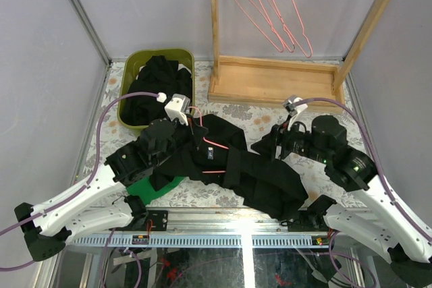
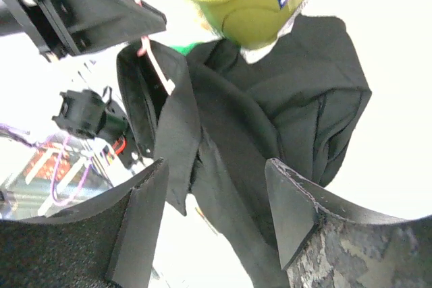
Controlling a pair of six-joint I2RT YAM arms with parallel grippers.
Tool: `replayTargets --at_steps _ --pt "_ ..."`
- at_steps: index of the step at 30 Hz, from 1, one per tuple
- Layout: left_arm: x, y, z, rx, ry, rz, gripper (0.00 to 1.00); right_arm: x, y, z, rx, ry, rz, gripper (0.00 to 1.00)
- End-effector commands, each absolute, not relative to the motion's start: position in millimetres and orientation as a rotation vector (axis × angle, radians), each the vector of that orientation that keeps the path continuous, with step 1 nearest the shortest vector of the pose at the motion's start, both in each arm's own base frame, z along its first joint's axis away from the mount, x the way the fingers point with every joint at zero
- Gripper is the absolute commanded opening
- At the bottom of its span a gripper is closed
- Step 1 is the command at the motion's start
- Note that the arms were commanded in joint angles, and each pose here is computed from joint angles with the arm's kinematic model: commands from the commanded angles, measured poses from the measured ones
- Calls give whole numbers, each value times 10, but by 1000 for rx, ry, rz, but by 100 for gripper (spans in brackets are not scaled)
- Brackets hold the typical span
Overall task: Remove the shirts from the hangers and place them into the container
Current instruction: Pick up the hanger from the clothesline, then remove the shirt from the hanger.
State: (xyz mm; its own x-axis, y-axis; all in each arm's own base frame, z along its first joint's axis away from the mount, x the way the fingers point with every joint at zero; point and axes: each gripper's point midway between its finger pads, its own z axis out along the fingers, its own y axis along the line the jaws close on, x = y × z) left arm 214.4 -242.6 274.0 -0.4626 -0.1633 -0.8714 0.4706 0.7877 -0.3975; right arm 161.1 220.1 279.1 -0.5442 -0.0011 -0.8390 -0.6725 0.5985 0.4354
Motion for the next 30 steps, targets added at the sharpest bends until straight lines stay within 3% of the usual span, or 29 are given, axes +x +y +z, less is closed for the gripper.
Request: replayTargets --at_steps 1,4,7,19,30 --pt "2257 -2233 2904 86 1892 -675 0 1684 2116 3114 -370 1926 983 64" --pt "2308 -2153 2855 10 1916 -627 0 1566 2283 3055 -406 1976 1106 59" --pt "2351 -2107 2821 -48 1941 -587 0 1632 2282 2816 -341 2064 1012 58" --pt "2368 -2177 2768 -53 1984 -582 0 1662 2566 2325 -300 2134 637 71" --pt "2339 -2296 2686 16 2027 -594 0 1691 2834 2334 -127 2016 846 73"
